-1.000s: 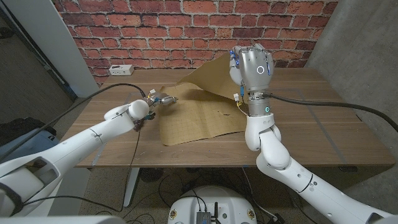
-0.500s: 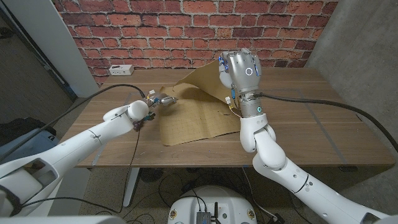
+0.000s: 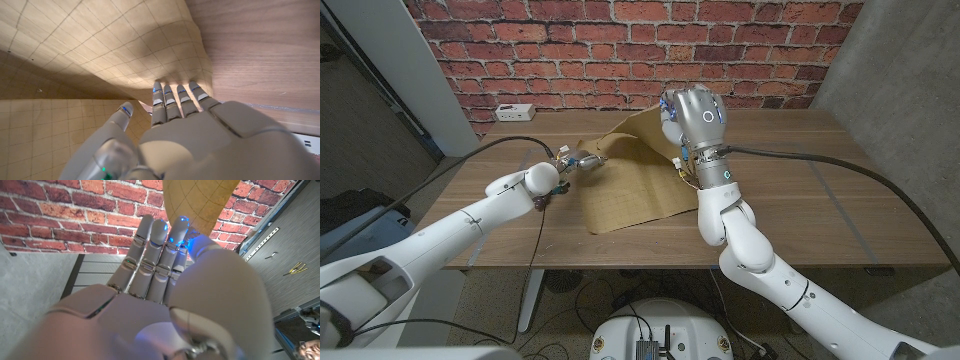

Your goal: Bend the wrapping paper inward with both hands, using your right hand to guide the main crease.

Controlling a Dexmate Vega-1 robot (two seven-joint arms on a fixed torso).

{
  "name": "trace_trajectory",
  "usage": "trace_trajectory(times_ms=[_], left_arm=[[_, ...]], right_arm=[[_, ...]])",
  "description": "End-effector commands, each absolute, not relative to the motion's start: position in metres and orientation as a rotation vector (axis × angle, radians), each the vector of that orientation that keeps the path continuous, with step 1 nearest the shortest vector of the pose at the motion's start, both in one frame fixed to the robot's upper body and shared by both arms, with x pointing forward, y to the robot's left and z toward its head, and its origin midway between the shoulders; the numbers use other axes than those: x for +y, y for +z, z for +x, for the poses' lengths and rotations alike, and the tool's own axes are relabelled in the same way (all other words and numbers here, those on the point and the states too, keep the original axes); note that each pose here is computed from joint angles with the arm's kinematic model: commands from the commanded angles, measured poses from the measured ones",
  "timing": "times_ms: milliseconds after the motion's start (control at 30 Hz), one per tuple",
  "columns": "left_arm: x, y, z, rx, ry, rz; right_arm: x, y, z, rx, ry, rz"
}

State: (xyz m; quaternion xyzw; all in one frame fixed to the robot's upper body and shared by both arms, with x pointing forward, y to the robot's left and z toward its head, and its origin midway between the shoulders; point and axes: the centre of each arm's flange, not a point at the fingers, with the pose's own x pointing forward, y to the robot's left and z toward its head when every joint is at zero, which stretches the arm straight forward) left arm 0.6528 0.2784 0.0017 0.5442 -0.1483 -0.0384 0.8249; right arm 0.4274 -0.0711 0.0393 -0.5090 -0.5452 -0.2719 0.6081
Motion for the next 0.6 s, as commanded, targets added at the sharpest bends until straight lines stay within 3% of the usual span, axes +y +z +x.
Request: trace_trajectory(times_ms=[33,600], left_arm=[[0.2774,-0.0004,0.6512,-0.326,-0.084,1.152],[0.2747,0.0026,0.6468,-0.341,-0.083,1.162]], right_arm=[[-0.0639,0.0339,0.4367,-1.119,-0.479,-1.069],[-0.069,0.0263,0.4399,-1.079,-0.293,-1.099]])
